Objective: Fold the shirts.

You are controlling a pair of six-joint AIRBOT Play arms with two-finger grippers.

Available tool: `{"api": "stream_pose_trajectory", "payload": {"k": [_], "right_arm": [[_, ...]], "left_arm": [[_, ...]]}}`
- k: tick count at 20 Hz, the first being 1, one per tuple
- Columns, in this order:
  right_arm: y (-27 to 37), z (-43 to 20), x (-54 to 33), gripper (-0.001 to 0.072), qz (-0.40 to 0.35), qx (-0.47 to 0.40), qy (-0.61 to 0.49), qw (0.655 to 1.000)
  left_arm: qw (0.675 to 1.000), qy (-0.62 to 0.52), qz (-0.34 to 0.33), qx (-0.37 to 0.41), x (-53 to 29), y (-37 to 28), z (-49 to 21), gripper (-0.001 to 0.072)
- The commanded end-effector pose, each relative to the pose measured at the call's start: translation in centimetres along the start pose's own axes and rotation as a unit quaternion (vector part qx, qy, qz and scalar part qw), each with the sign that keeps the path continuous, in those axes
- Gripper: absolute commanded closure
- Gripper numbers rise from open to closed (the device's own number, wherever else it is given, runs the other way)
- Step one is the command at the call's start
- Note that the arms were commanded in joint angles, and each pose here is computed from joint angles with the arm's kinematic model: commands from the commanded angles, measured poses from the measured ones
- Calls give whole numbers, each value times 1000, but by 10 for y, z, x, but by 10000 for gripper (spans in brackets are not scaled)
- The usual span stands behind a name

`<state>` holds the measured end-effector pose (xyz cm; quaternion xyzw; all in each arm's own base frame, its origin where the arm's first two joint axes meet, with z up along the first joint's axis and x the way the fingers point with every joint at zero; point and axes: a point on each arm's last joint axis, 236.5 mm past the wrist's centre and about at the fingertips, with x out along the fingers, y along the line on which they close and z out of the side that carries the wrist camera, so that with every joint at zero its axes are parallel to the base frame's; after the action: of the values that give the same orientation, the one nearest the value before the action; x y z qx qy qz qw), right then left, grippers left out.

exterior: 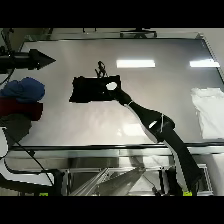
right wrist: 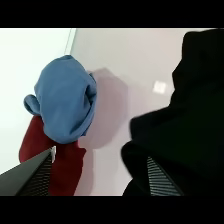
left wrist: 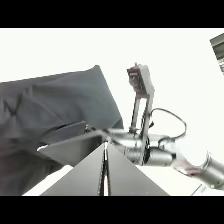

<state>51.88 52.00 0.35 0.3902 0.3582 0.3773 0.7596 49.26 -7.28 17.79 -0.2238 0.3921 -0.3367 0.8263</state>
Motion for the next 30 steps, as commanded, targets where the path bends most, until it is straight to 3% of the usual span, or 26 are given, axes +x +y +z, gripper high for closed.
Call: {"api": "stream_pose_trajectory", "payload": {"k": [1, 6, 7, 8, 9, 11, 14, 16, 18, 19, 30], "right_arm": [[10, -9, 8, 80, 4, -52, -14, 999], [66, 40, -59, 87, 115, -106, 49, 987], [72, 49, -77, 156, 129, -118, 62, 983], [73, 59, -94, 290, 137, -132, 74, 979], [67, 72, -113, 479, 136, -140, 82, 977], [36, 102, -145, 696, 97, -112, 93, 985], [-46, 136, -182, 682, -20, -50, 93, 994], [-95, 138, -203, 208, -97, -50, 111, 988], [-141, 131, -223, 143, -176, -58, 142, 972], [-159, 126, -228, 2, -204, -54, 153, 965], [-195, 52, -168, 5, -148, 56, 202, 966]], "left_arm": [[1000, 6, 3, -2, 3, 15, -13, 687], [1000, 5, 4, 0, 3, 16, -13, 686], [1000, 5, 5, 1, 3, 16, -13, 686], [1000, 4, 5, 0, 2, 17, -12, 686], [1000, 3, 6, -1, 1, 18, -12, 686], [1000, 4, 6, -1, 1, 18, -12, 687], [1000, 6, 5, -1, 1, 18, -13, 686], [1000, 7, 4, -1, 1, 17, -14, 686], [1000, 7, 4, -1, 1, 17, -14, 686], [1000, 7, 4, -1, 1, 17, -14, 687], [1000, 7, 3, 0, 2, 16, -14, 687]]}}
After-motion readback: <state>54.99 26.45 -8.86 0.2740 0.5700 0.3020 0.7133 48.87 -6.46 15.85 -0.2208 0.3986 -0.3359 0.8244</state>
